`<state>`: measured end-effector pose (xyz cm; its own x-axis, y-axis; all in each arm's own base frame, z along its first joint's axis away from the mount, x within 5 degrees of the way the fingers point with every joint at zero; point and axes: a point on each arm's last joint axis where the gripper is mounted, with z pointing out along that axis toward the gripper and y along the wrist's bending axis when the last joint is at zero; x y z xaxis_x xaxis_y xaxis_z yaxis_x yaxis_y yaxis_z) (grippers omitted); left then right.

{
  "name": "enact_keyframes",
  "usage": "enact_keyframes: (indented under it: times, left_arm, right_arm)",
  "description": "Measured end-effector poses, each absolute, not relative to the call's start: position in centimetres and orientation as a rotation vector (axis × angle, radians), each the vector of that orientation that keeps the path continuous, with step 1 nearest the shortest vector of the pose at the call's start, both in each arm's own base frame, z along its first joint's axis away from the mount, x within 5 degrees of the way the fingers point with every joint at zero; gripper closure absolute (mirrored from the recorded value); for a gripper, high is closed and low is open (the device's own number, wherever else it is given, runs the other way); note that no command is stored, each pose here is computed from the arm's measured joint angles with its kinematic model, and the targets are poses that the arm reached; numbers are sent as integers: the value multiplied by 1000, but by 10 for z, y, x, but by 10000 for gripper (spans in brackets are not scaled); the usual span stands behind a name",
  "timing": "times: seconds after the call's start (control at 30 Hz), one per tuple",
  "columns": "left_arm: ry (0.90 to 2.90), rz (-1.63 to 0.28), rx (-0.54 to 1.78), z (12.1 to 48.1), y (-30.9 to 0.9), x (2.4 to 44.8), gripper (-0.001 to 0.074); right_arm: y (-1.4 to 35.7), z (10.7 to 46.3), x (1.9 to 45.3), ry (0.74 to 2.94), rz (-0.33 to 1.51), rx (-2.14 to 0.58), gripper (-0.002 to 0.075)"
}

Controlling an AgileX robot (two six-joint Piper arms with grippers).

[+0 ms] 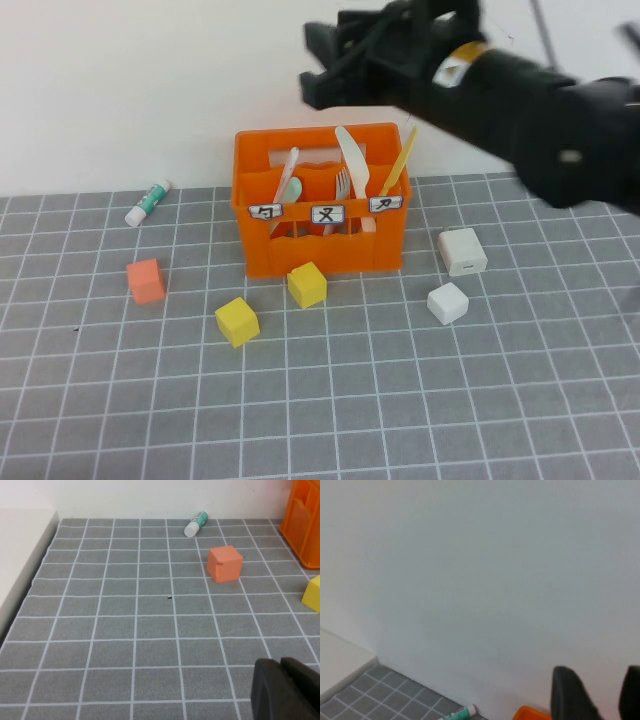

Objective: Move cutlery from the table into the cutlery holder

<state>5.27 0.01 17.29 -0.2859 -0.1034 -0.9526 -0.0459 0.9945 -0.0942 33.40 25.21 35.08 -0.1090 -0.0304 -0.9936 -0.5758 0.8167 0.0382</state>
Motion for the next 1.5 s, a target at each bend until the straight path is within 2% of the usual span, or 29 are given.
enact_keyframes:
  times: [0.13, 0.27, 0.4, 0.53, 0.8, 1.07, 1.2, 1.33, 1.5]
  left_arm:
    - [1861, -56, -108, 173, 0, 53, 736]
    - [1861, -56, -108, 173, 0, 53, 736]
    - [1861, -56, -108, 173, 0, 53, 736]
    - [1861, -56, -108, 173, 0, 53, 736]
    - [1861, -56, -108, 173, 0, 53, 736]
    - [1861, -57, -110, 173, 0, 53, 736]
    - [1861, -57, -110, 173, 0, 53, 736]
    - [1861, -57, -110, 173, 0, 53, 736]
    - [1861, -57, -110, 173, 0, 53, 736]
  right_arm:
    - [222, 369, 298, 1553, 478, -465, 649]
    - [188, 381, 253, 1419, 417, -513, 712]
    - [166, 381, 216, 1366, 308, -695, 724]
    - [143, 378, 186, 1426, 257, -771, 727]
    - [101, 350, 135, 1459, 117, -892, 727]
    - [53, 323, 83, 1549, 58, -876, 727]
    - [35, 297, 67, 1616, 31, -852, 727]
    - [19, 272, 53, 1645, 14, -723, 727]
    - [7, 241, 42, 1707, -106, -491, 727]
